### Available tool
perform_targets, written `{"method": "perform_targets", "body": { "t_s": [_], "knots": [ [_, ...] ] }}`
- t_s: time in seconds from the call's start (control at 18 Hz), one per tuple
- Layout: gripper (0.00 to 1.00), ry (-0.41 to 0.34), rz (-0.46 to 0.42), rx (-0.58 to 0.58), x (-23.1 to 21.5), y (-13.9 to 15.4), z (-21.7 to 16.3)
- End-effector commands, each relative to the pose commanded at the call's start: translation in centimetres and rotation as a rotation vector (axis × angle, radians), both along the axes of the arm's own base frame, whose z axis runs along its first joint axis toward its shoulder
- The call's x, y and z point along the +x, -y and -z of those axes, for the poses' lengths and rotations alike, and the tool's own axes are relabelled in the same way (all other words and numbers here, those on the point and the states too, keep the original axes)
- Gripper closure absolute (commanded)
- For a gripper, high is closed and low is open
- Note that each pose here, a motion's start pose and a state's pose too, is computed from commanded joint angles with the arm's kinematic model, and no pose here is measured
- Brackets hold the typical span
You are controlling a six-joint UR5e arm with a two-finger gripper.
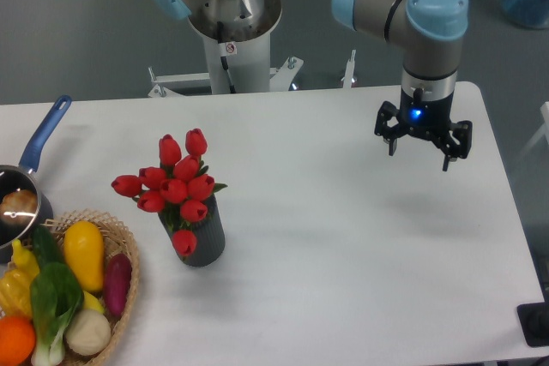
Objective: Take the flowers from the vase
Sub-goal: 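Move the open gripper toward the red tulips in the grey vase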
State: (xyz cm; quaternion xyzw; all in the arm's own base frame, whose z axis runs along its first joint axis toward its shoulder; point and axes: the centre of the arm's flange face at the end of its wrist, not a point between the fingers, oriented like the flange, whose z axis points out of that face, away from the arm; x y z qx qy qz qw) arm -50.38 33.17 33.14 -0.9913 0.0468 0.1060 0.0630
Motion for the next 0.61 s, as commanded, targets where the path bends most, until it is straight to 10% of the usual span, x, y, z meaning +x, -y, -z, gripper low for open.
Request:
{"method": "perform_targets", "body": {
  "t_s": [0.61],
  "knots": [
    [0.0, 0.09, 0.016, -0.021, 4.4, -0.2, 4.7]
  ]
}}
